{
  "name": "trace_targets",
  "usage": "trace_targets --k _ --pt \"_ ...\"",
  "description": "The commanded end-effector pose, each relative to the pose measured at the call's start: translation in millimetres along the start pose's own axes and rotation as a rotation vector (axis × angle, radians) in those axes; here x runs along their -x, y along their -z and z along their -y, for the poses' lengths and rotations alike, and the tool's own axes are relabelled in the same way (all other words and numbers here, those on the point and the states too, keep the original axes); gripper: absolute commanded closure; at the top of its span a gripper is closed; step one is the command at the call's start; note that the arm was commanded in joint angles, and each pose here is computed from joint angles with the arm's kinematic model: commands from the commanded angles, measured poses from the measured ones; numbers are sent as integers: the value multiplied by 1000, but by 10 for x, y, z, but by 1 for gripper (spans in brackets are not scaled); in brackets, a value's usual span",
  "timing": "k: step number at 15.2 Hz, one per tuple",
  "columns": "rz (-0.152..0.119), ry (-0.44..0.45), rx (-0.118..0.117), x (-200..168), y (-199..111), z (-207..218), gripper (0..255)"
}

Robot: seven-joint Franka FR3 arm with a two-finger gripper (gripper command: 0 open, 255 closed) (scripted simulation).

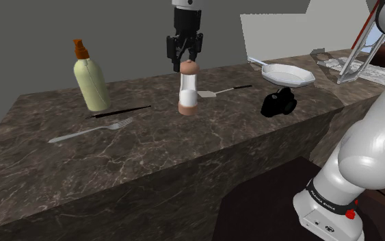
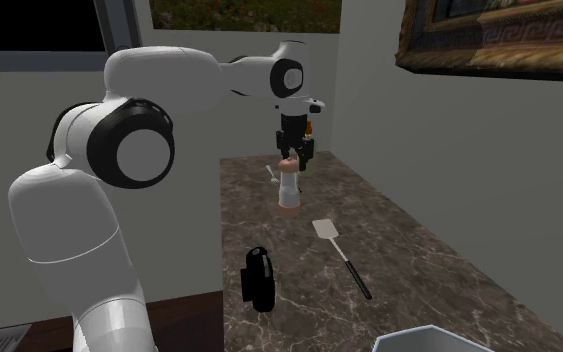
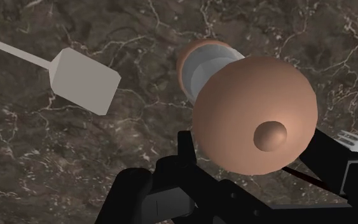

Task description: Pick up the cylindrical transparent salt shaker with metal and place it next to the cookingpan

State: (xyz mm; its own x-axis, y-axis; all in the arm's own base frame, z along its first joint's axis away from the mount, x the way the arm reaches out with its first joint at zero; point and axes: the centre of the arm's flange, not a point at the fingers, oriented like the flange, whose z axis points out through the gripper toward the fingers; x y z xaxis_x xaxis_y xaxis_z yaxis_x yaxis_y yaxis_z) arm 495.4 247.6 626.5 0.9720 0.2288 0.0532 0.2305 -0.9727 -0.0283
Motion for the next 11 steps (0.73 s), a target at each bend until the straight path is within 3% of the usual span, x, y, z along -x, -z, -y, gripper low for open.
trace_targets --k 1,5,11 --pt "1 0 0 -1 -4 0 255" --pt "1 0 0 -1 -7 0 255" --pt "1 0 0 -18 310 9 255"
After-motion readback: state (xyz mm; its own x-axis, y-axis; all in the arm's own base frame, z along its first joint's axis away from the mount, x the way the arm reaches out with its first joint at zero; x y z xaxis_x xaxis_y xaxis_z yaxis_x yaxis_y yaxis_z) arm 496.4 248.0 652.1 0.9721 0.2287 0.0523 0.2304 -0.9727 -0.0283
